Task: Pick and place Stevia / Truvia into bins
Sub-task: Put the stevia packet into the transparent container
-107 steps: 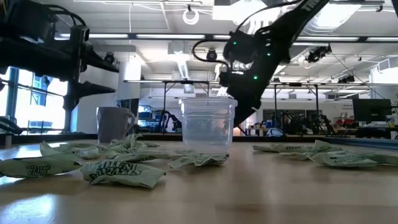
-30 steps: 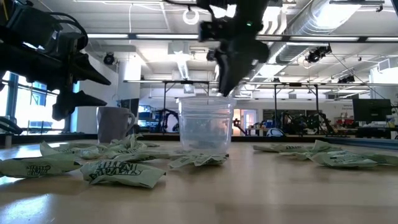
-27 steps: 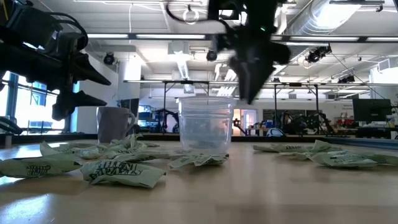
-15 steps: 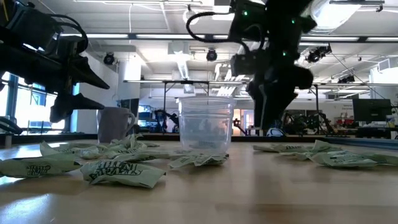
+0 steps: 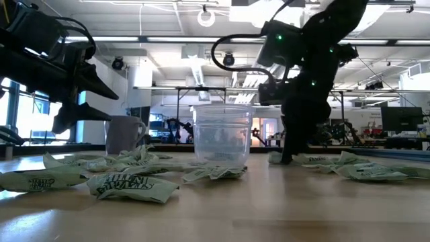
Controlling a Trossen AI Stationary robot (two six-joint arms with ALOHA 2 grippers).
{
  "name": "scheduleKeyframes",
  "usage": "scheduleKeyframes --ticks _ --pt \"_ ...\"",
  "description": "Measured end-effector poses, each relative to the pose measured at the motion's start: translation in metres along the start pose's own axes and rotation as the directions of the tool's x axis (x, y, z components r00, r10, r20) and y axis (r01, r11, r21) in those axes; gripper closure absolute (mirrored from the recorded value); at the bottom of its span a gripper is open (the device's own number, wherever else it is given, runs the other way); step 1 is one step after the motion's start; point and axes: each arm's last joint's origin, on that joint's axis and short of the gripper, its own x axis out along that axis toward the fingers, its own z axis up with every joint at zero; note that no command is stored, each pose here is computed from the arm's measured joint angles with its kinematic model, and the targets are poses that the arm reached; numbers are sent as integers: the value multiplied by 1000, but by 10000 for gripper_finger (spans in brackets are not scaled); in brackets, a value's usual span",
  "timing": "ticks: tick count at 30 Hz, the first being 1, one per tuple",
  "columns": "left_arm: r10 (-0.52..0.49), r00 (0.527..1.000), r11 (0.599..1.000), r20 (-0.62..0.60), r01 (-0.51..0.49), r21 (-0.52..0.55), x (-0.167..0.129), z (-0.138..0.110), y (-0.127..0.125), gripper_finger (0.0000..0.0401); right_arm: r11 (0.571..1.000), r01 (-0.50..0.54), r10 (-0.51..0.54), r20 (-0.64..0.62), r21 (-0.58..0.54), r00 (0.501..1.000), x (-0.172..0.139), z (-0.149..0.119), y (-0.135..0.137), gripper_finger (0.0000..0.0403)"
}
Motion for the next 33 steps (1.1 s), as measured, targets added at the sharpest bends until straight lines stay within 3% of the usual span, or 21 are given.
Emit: scheduleKeyframes --ticks 9,12,17,23,28,33 --pt "4 1000 1000 6 -4 0 0 0 0 139 976 -8 -1 40 216 999 -1 8 -14 390" --pt "4 1000 1000 6 -4 0 0 0 0 139 966 53 -64 35 252 997 -17 11 -17 384" --pt "9 1000 1000 4 -9 5 0 0 1 139 972 88 -133 200 219 971 -74 42 -15 398" --pt "12 1000 1000 9 -13 27 0 0 1 139 995 24 -57 348 97 936 -115 89 -5 393" --pt "26 998 1000 66 -27 6 0 2 0 139 1000 -20 25 251 -23 968 -99 107 10 399" --pt "-3 999 1000 46 5 -27 0 2 -2 139 990 -53 74 159 -130 984 -84 106 26 378"
